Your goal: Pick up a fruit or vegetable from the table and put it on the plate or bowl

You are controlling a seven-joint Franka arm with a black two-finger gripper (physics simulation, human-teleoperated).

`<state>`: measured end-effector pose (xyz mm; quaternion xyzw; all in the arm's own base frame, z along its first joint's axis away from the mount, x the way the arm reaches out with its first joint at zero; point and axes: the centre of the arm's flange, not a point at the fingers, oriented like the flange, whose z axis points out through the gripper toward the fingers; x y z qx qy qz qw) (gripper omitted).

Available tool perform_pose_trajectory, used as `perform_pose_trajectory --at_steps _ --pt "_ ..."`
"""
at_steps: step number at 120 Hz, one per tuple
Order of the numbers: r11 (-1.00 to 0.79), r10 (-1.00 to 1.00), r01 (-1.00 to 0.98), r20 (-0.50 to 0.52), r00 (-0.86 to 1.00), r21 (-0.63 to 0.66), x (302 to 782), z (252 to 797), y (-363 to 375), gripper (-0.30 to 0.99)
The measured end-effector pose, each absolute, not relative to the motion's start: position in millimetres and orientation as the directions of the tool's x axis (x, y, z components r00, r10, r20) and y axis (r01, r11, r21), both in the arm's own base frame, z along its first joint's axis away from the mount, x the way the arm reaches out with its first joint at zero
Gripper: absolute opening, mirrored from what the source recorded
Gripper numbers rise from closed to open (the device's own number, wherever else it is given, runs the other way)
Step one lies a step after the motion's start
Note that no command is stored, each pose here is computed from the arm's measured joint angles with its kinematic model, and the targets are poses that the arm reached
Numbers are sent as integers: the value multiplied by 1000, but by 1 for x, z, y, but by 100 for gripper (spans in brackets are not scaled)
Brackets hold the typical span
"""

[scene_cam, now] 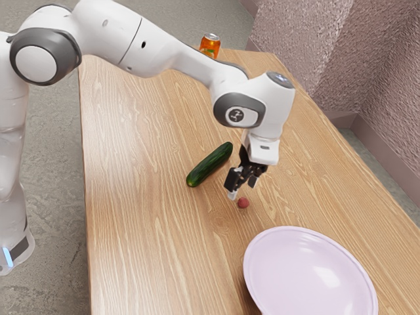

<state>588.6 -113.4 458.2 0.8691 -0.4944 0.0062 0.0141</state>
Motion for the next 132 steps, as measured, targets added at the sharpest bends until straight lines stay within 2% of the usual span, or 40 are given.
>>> perform_pose_trajectory --at_steps 20,79,132 --pt "-505 -863 -863 21 505 13 580 456 -110 65" --pt "-506 -860 -862 92 501 -32 582 441 -113 63" --pt "-510 -858 -858 109 502 -56 594 423 -108 54"
